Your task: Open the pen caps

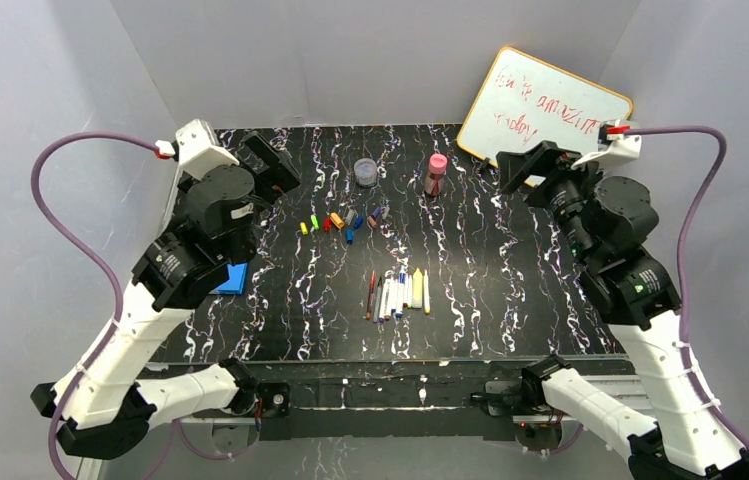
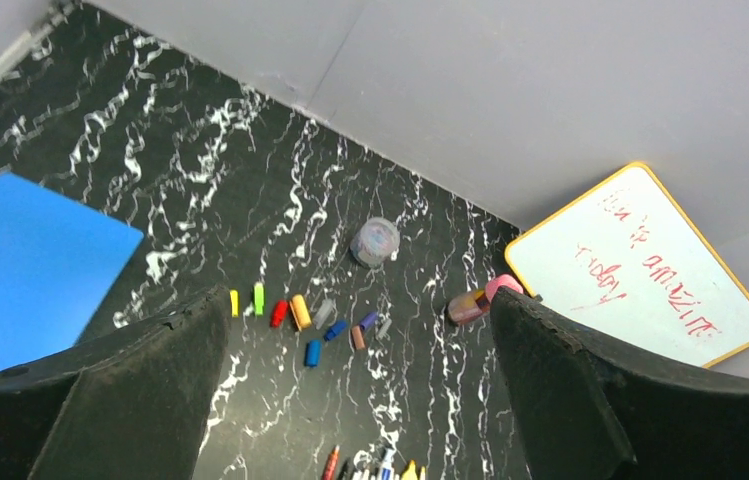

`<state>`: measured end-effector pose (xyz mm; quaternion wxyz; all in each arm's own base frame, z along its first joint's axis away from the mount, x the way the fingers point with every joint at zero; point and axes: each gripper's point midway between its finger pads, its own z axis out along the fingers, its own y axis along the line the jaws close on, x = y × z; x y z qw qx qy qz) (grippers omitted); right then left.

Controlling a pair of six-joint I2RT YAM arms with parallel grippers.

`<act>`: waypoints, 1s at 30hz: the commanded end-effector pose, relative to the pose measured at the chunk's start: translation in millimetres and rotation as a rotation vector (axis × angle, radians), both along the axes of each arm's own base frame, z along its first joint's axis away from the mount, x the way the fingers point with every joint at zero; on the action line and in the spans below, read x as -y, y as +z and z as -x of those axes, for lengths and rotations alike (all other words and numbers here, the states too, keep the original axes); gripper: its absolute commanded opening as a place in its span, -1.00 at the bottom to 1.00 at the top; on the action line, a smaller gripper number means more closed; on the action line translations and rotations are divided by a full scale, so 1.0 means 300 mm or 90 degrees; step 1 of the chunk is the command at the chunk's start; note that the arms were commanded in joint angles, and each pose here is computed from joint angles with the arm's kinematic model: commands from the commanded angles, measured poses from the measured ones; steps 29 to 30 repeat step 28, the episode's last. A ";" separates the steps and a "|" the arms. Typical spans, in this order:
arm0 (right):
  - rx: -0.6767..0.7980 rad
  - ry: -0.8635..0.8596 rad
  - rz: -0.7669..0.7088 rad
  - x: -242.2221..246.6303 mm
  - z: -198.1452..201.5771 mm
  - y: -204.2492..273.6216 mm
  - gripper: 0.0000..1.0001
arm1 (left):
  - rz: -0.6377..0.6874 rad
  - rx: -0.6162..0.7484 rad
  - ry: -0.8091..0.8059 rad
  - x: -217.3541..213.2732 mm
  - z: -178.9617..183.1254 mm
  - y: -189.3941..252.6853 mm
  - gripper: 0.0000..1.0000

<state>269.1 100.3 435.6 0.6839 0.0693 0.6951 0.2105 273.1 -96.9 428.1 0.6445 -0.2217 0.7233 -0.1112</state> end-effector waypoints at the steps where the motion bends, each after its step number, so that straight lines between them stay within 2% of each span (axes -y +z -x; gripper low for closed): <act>1: 0.004 0.006 -0.009 -0.005 0.012 0.005 0.96 | 0.077 -0.006 0.025 0.008 0.001 -0.052 0.97; 3: 0.002 0.006 -0.008 -0.006 0.010 -0.003 0.96 | 0.032 -0.017 -0.002 0.024 -0.003 -0.088 0.97; 5: 0.000 0.008 -0.007 -0.008 0.010 -0.008 0.96 | -0.077 -0.029 -0.060 0.037 0.002 -0.124 0.97; 8: 0.002 0.007 -0.006 -0.005 0.014 -0.007 0.96 | -0.165 -0.052 -0.082 0.013 0.021 -0.186 0.97; 11: 0.005 0.005 -0.004 0.002 0.024 -0.002 0.96 | -0.172 -0.068 -0.099 0.014 0.037 -0.219 0.97; 16: 0.014 0.045 -0.022 -0.031 0.045 0.025 0.96 | -0.153 -0.099 -0.046 -0.020 0.040 -0.195 0.97; 25: 0.023 0.085 -0.037 -0.060 0.074 0.040 0.96 | -0.150 -0.103 -0.149 0.071 0.047 -0.175 0.97; 30: 0.025 0.088 -0.032 -0.058 0.081 0.031 0.96 | -0.151 -0.099 -0.143 0.064 0.046 -0.169 0.97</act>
